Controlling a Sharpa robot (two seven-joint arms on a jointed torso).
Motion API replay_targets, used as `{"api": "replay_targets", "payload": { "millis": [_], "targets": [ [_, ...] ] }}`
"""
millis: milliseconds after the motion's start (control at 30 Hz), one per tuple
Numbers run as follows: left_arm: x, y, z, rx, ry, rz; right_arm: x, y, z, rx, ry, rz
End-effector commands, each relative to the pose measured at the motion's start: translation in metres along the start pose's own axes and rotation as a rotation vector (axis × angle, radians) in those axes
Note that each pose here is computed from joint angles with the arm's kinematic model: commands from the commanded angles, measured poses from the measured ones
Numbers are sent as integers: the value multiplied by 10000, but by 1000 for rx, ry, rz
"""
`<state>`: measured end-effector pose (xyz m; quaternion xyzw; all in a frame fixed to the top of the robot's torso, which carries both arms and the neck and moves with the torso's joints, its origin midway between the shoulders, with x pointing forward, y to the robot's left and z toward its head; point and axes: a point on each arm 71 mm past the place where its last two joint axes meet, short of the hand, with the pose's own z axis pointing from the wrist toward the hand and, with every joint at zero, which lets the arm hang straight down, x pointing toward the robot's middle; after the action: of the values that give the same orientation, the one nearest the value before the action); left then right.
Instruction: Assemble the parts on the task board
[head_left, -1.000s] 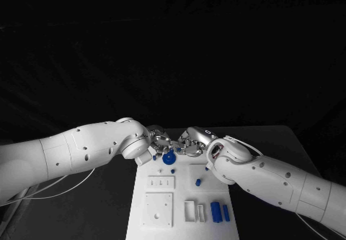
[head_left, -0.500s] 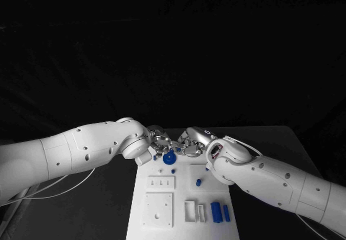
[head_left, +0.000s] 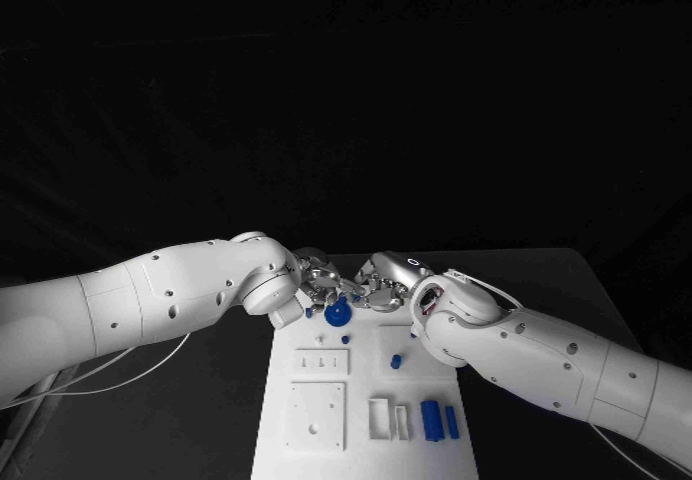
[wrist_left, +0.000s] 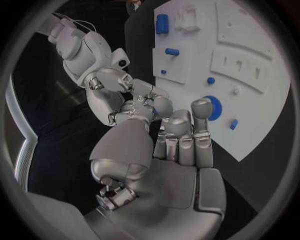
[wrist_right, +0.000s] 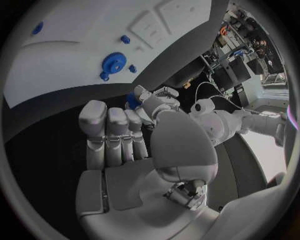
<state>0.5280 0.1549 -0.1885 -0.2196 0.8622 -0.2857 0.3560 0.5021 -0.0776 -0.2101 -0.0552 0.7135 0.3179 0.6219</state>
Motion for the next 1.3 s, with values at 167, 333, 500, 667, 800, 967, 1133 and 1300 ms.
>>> {"api": "replay_targets", "payload": {
  "millis": [167, 333, 500, 667, 800, 967, 1133, 1300],
  "targets": [
    [31, -28, 2, 24, 22, 8, 4, 41, -5, -12, 10, -8],
    [52, -34, -8, 28, 32, 6, 2, 25, -8, -5, 10, -10],
    [50, -31, -14, 31, 30, 1, 2, 9, -9, 0, 11, -11],
    [36, -26, -12, 34, 19, -6, 8, 4, -11, 1, 12, -11],
    [26, -18, -6, 29, 2, -14, 13, 5, -11, -1, 14, -10],
    [16, -8, -1, 19, -16, -23, 11, 2, -13, 0, 10, -9],
    [8, -2, -1, 12, -28, -25, 0, -12, -15, 4, -3, -4],
    [0, -2, -1, 13, -41, -27, -9, -24, -18, 8, -13, 0]
  ]
}}
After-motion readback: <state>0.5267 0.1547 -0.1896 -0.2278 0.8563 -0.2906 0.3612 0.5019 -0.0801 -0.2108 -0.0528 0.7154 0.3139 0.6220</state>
